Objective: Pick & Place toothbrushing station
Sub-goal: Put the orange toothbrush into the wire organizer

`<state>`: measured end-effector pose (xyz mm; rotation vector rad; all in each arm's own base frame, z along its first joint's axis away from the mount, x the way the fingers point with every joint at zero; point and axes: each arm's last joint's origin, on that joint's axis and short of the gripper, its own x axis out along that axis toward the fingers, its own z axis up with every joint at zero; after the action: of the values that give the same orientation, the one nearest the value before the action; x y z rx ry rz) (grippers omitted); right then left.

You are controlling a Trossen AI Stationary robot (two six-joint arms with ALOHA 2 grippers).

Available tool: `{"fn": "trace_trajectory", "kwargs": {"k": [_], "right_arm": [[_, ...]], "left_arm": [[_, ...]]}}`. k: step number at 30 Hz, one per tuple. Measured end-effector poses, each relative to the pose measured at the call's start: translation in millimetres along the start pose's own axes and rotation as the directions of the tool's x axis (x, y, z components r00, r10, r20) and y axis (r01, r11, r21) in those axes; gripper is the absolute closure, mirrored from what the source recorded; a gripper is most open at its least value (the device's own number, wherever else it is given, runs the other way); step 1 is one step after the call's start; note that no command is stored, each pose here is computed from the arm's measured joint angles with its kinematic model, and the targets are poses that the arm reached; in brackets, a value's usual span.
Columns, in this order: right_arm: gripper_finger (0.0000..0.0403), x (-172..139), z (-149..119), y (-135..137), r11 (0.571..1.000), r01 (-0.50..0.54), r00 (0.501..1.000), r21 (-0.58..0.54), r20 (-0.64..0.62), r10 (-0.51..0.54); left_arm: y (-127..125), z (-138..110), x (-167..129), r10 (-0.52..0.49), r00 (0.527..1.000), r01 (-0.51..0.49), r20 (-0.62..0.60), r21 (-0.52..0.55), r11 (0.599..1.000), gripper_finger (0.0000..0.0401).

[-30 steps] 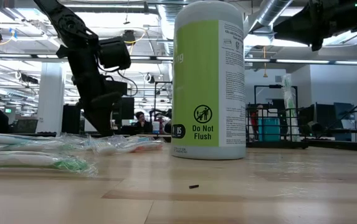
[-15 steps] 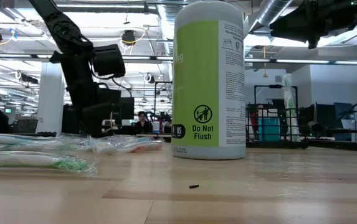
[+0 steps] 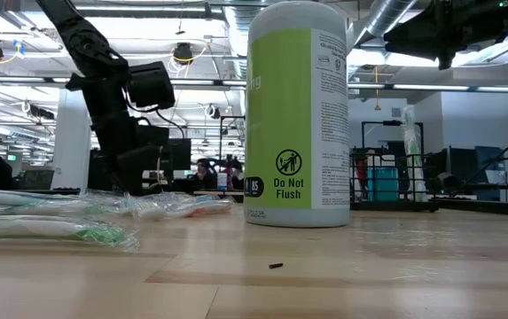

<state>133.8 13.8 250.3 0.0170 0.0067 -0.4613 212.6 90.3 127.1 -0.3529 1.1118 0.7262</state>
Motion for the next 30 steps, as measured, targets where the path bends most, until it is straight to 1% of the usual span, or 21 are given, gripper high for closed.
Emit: {"fn": "trace_trajectory", "kwargs": {"k": [4, 8, 13, 16, 19, 22, 30], "right_arm": [[0.0258, 0, 0, 0, 1.0, 0.0, 1.0, 0.008, -0.003, 0.0], [0.0258, 0, 0, 0, 1.0, 0.0, 1.0, 0.012, -0.003, 0.0], [0.0258, 0, -1, 0, 1.0, 0.0, 1.0, 0.024, -0.005, 0.0], [0.0258, 1, -1, 1, 1.0, 0.0, 1.0, 0.02, -0.01, 0.0], [0.0258, 3, -3, 2, 1.0, 0.001, 1.0, 0.009, -0.023, -0.001], [0.0258, 5, -5, 4, 1.0, 0.002, 1.0, 0.005, -0.029, -0.002], [0.0258, 11, -3, 8, 1.0, 0.002, 1.0, 0.03, 0.001, -0.002]], "left_arm": [[1, 1, -4, 0.008, 1.0, -0.007, 0.021, -0.021, 1.0, 0.0395], [0, 3, -13, -0.01, 0.998, 0.011, 0.061, -0.03, 0.999, 0.0393], [-1, 8, -33, -0.05, 0.985, 0.058, 0.163, -0.04, 0.998, 0.0394], [-2, 11, -48, -0.085, 0.966, 0.098, 0.245, -0.042, 0.994, 0.0395], [-3, 15, -65, -0.127, 0.93, 0.149, 0.344, -0.038, 0.988, 0.0394], [-4, 18, -81, -0.165, 0.884, 0.195, 0.437, -0.025, 0.98, 0.0394], [-9, 27, -111, -0.245, 0.738, 0.299, 0.628, 0.021, 0.954, 0.0394]]}}
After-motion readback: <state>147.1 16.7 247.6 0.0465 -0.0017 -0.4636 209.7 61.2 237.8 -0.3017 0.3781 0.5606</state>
